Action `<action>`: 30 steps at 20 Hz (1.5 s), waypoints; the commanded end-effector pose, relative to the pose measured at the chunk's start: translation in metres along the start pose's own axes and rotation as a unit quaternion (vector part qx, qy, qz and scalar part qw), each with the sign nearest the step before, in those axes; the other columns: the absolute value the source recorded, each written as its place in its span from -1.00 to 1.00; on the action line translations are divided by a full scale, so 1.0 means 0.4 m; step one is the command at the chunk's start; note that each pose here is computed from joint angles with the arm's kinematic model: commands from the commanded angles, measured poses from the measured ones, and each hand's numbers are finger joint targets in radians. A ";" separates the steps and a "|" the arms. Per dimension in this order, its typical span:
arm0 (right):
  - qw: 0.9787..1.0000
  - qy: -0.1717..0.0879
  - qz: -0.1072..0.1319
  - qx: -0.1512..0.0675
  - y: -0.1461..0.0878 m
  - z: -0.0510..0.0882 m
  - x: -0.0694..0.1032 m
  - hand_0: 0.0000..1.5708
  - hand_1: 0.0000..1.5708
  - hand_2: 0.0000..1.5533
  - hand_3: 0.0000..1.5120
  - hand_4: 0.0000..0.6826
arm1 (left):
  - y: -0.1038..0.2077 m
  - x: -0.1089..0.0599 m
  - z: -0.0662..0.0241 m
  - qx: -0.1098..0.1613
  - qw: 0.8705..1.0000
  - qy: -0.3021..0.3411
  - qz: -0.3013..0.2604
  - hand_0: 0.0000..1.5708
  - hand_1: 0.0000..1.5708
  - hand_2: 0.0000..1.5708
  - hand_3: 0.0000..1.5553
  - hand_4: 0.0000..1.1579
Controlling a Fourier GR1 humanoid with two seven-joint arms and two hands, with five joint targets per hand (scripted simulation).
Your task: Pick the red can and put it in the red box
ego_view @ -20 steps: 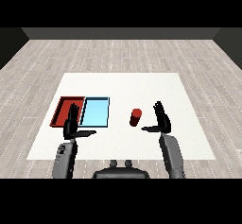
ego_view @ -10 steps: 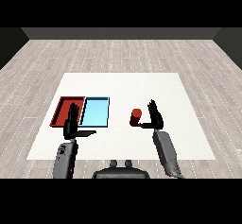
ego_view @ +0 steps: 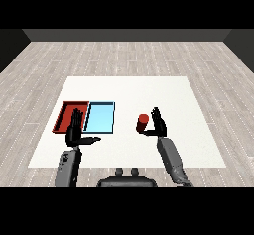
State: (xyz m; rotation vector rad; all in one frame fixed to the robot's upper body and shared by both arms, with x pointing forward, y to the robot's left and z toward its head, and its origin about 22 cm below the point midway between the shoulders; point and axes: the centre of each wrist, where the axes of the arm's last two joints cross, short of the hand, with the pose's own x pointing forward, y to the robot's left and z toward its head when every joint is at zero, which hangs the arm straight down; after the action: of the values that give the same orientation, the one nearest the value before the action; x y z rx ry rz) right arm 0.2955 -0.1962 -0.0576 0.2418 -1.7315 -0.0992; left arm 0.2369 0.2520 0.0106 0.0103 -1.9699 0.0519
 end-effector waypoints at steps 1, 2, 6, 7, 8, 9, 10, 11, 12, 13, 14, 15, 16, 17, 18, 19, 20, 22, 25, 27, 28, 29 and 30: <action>1.000 -0.001 -0.012 -0.006 0.018 -0.029 -0.022 -1.00 -1.00 -1.00 -1.00 -1.00 | 0.000 0.008 -0.024 -0.003 1.000 0.010 -0.001 -1.00 -1.00 -1.00 -1.00 -1.00; 1.000 0.005 -0.006 -0.010 0.016 -0.036 -0.021 -1.00 -1.00 -1.00 -1.00 -1.00 | 0.060 0.034 -0.037 0.000 1.000 -0.005 -0.009 -1.00 -1.00 -1.00 -1.00 -1.00; 1.000 0.010 -0.010 -0.001 -0.020 -0.013 -0.029 -1.00 -1.00 -1.00 -1.00 -1.00 | 0.004 0.041 0.013 0.001 1.000 -0.002 0.002 -1.00 -1.00 -1.00 -1.00 -1.00; 1.000 0.008 -0.012 -0.005 0.019 -0.055 -0.069 -1.00 -1.00 -1.00 -1.00 -1.00 | -0.004 0.023 0.018 0.001 1.000 -0.009 0.008 -1.00 -1.00 -1.00 -1.00 -1.00; 1.000 0.007 -0.008 -0.005 -0.014 -0.012 -0.025 -1.00 -1.00 -1.00 -1.00 -1.00 | -0.026 -0.047 0.072 -0.002 1.000 0.004 0.006 -1.00 -1.00 -1.00 -1.00 -1.00; 1.000 0.014 -0.007 -0.001 0.027 0.013 -0.079 -1.00 -1.00 -1.00 -1.00 -1.00 | 0.014 -0.034 -0.016 0.000 1.000 -0.004 -0.010 -1.00 -1.00 -1.00 -1.00 -1.00; 1.000 0.012 -0.017 -0.003 0.009 -0.018 -0.038 -1.00 -1.00 -1.00 -1.00 -1.00 | -0.016 0.031 0.035 0.009 1.000 -0.005 -0.003 -1.00 -1.00 -1.00 -1.00 -1.00; 1.000 0.015 -0.014 -0.001 0.058 -0.062 -0.032 -1.00 -1.00 -1.00 -1.00 -1.00 | 0.012 0.014 -0.032 0.008 1.000 -0.002 -0.005 -1.00 -1.00 -1.00 -1.00 -1.00; 1.000 0.011 -0.025 0.002 -0.008 -0.027 -0.040 -1.00 -1.00 -1.00 -1.00 -1.00 | 0.024 -0.005 0.015 0.009 1.000 -0.010 0.006 -1.00 -1.00 -1.00 -1.00 -1.00; 1.000 0.015 -0.014 -0.003 0.029 -0.042 -0.040 -1.00 -1.00 -1.00 -1.00 -1.00 | 0.035 -0.017 0.009 0.002 1.000 -0.003 0.002 -1.00 -1.00 -1.00 -1.00 -1.00; 1.000 0.011 -0.016 -0.005 0.026 -0.039 -0.061 -1.00 -1.00 -1.00 -1.00 -1.00 | -0.022 0.012 0.023 0.005 1.000 0.001 0.005 -1.00 -1.00 -1.00 -1.00 -1.00; 1.000 0.012 -0.018 -0.002 0.026 -0.064 -0.028 -1.00 -1.00 -1.00 -1.00 -1.00 | -0.026 -0.020 -0.007 0.002 1.000 0.001 0.007 -1.00 -1.00 -1.00 -1.00 -1.00; 1.000 0.011 -0.028 0.002 0.017 -0.085 -0.019 -1.00 -1.00 -1.00 -1.00 -1.00 | 0.030 -0.011 -0.032 0.008 1.000 -0.009 0.009 -1.00 -1.00 -1.00 -1.00 -1.00; 1.000 0.007 -0.025 0.002 0.063 -0.041 -0.024 -1.00 -1.00 -1.00 -1.00 -1.00 | 0.059 0.017 -0.041 0.002 1.000 -0.006 0.008 -1.00 -1.00 -1.00 -1.00 -1.00; 1.000 0.006 -0.027 0.000 0.015 -0.056 -0.062 -1.00 -1.00 -1.00 -1.00 -1.00 | 0.003 -0.004 -0.002 0.010 1.000 -0.012 -0.012 -1.00 -1.00 -1.00 -1.00 -1.00; 1.000 0.020 -0.018 0.006 0.034 -0.080 -0.030 -1.00 -1.00 -1.00 -1.00 -1.00 | 0.032 0.004 -0.023 0.015 1.000 -0.003 -0.001 -1.00 -1.00 -1.00 -1.00 -1.00; 1.000 0.008 -0.019 -0.004 0.037 -0.033 -0.075 -1.00 -1.00 -1.00 -1.00 -1.00 | 0.034 -0.012 -0.015 0.005 1.000 0.000 0.007 -1.00 -1.00 -1.00 -1.00 -1.00; 1.000 0.010 -0.010 0.007 0.046 -0.086 -0.058 -1.00 -1.00 -1.00 -1.00 -1.00 | -0.007 0.006 0.039 0.009 1.000 -0.005 0.003 -1.00 -1.00 -1.00 -1.00 -1.00; 0.999 0.031 -0.009 0.000 0.095 -0.066 -0.070 -1.00 -1.00 -1.00 -1.00 -1.00 | 0.036 0.030 -0.019 0.005 1.000 -0.006 0.003 -1.00 -1.00 -1.00 -1.00 -1.00; 1.000 0.017 -0.013 -0.005 0.025 -0.046 -0.069 -1.00 -1.00 -1.00 -1.00 -1.00 | -0.016 0.009 -0.018 0.008 1.000 0.003 0.005 -1.00 -1.00 -1.00 -1.00 -1.00; 1.000 0.020 -0.016 -0.005 0.031 -0.085 -0.033 -1.00 -1.00 -1.00 -1.00 -1.00 | 0.067 0.030 0.017 0.002 1.000 -0.010 0.003 -1.00 -1.00 -1.00 -1.00 -1.00; 1.000 0.022 -0.010 -0.007 0.020 -0.076 -0.068 -1.00 -1.00 -1.00 -1.00 -1.00 | 0.061 0.050 -0.016 -0.001 1.000 0.001 0.000 -1.00 -1.00 -1.00 -1.00 -1.00; 1.000 0.020 -0.022 -0.006 0.010 -0.032 -0.093 -1.00 -1.00 -1.00 -1.00 -1.00 | 0.043 -0.028 -0.019 -0.002 1.000 -0.016 -0.001 -1.00 -1.00 -1.00 -1.00 -1.00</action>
State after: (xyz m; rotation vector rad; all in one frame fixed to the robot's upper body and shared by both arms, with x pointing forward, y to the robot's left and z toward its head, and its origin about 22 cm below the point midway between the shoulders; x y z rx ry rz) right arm 0.3206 -0.1765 -0.0763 0.2615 -1.6901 -0.1208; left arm 0.2391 0.2680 0.0153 0.0120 -1.9807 0.0590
